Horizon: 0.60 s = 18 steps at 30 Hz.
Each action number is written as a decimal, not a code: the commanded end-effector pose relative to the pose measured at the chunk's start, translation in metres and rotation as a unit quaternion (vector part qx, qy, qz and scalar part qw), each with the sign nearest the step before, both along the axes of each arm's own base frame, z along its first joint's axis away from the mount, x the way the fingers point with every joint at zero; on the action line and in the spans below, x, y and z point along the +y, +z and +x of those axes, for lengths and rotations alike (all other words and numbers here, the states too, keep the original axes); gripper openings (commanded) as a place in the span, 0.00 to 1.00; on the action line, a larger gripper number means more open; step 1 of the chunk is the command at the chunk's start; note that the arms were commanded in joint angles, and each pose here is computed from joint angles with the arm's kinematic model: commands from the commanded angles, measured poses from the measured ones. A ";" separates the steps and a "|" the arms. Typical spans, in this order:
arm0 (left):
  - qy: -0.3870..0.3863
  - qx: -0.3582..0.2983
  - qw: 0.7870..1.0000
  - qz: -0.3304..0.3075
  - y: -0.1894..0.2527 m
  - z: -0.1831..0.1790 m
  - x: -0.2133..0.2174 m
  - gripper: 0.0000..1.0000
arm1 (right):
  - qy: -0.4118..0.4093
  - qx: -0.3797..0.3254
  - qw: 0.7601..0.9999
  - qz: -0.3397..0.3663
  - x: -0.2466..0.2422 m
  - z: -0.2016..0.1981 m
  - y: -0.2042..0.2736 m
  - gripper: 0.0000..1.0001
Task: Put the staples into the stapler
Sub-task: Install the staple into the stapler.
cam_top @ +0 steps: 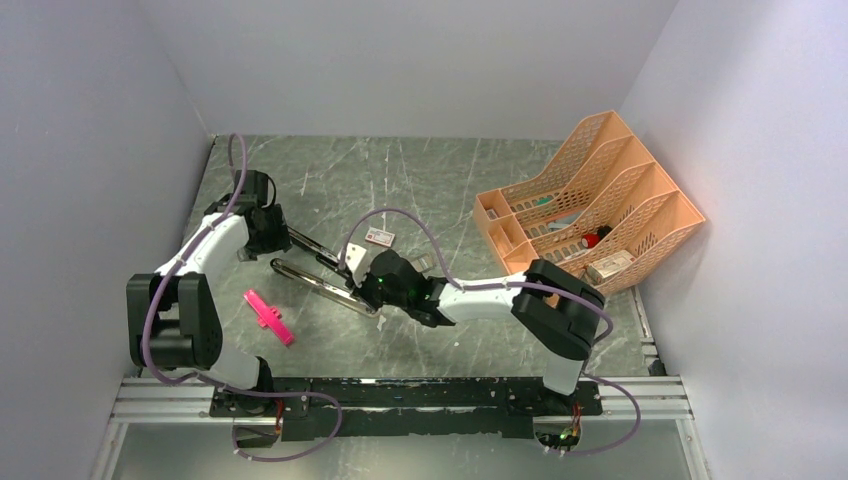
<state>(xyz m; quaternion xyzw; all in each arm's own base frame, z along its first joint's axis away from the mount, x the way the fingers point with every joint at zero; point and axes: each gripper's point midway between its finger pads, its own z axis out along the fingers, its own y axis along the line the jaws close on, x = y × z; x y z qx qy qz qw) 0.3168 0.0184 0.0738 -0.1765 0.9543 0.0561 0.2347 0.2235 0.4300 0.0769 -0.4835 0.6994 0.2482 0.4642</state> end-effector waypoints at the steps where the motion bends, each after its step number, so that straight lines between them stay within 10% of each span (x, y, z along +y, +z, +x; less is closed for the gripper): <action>1: -0.006 -0.003 1.000 -0.012 0.007 0.006 -0.002 0.70 | -0.001 0.007 1.000 -0.007 0.005 0.005 -0.002 0.01; 18: -0.008 -0.004 1.000 -0.014 0.007 0.006 -0.003 0.69 | 0.004 0.016 1.000 -0.014 0.009 0.004 -0.004 0.01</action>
